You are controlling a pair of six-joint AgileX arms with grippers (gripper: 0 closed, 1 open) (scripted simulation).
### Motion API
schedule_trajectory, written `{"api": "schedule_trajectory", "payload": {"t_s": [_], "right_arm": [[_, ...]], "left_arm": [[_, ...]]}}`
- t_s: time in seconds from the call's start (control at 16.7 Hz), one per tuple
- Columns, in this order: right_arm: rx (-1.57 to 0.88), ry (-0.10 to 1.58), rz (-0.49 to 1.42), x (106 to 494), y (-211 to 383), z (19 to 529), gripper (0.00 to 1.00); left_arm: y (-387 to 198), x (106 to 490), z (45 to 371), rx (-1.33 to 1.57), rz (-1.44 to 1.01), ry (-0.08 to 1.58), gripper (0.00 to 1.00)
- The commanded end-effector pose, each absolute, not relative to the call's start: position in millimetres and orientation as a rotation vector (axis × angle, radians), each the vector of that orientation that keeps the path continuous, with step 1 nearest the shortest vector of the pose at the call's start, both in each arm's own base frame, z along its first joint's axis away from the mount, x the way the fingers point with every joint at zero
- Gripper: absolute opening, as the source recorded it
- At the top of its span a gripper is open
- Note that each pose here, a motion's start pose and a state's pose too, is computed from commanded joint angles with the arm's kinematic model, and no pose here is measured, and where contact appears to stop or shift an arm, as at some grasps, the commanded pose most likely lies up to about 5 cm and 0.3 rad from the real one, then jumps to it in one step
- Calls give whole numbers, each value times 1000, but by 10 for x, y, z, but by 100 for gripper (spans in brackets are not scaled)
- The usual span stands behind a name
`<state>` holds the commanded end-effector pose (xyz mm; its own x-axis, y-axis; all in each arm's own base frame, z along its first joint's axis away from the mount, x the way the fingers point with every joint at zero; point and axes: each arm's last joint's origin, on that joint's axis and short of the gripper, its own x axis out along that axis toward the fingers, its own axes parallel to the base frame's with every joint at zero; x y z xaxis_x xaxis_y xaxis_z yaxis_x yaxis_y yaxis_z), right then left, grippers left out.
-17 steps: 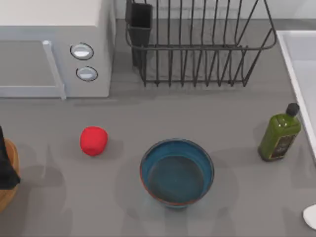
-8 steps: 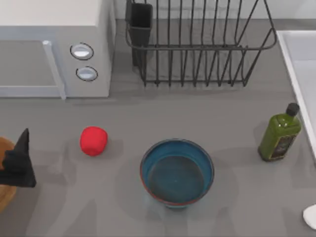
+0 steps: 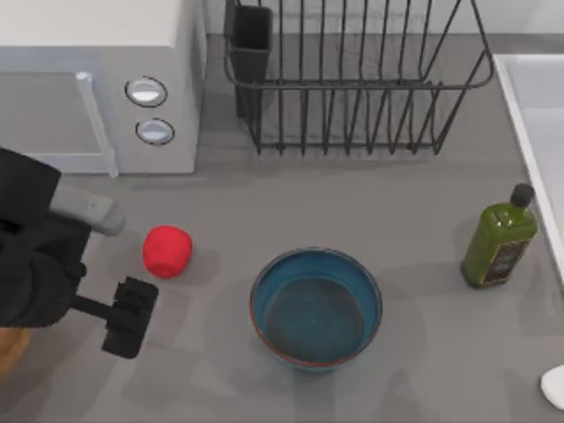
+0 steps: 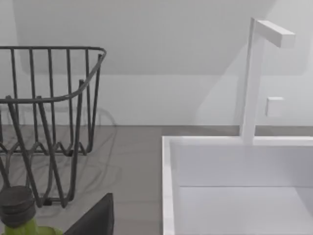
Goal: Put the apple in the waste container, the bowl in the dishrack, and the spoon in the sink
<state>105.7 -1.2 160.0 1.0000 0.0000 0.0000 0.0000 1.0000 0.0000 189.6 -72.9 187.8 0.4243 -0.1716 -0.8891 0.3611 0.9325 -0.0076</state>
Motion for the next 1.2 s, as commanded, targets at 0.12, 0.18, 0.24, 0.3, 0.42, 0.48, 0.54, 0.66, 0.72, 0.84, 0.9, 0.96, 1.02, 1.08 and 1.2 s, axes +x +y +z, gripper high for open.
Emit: {"api": "schedule_trajectory", "payload": {"t_s": [0.12, 0.18, 0.24, 0.3, 0.42, 0.48, 0.54, 0.66, 0.72, 0.84, 0.9, 0.96, 1.02, 1.08, 1.2], "right_arm": [[0, 0, 0, 1057, -12, 1600, 100], [0, 0, 0, 1057, -12, 1600, 100], [0, 0, 0, 1057, -12, 1600, 100], [0, 0, 0, 1057, -12, 1600, 100], [0, 0, 0, 1057, -12, 1600, 100], [0, 0, 0, 1057, -12, 1600, 100], [0, 0, 0, 1057, -12, 1600, 100], [0, 0, 0, 1057, -12, 1600, 100], [0, 0, 0, 1057, -12, 1600, 100], [0, 0, 0, 1057, -12, 1600, 100], [0, 0, 0, 1057, -12, 1600, 100], [0, 0, 0, 1057, -12, 1600, 100], [0, 0, 0, 1057, -12, 1600, 100], [0, 0, 0, 1057, -12, 1600, 100], [0, 0, 0, 1057, -12, 1600, 100]], "left_arm": [[-901, 2126, 1739, 236, -329, 1302, 100], [-984, 2243, 1664, 250, -316, 1398, 100], [-1062, 2360, 1592, 260, -298, 1482, 100], [-1136, 2479, 1528, 264, -276, 1552, 100], [-1264, 2722, 1444, 254, -224, 1643, 100], [-1318, 2845, 1429, 239, -198, 1666, 100], [-1364, 2965, 1432, 220, -174, 1675, 100], [-1431, 3185, 1500, 172, -134, 1660, 100], [-1451, 3278, 1557, 145, -119, 1641, 100], [-1466, 3416, 1682, 98, -97, 1599, 100], [-1464, 3457, 1731, 81, -89, 1582, 100], [-1459, 3477, 1758, 71, -85, 1573, 100], [-1459, 3478, 1760, 70, -85, 1572, 100], [-1459, 3478, 1760, 70, -85, 1572, 100], [-1459, 3478, 1760, 70, -85, 1572, 100]]}}
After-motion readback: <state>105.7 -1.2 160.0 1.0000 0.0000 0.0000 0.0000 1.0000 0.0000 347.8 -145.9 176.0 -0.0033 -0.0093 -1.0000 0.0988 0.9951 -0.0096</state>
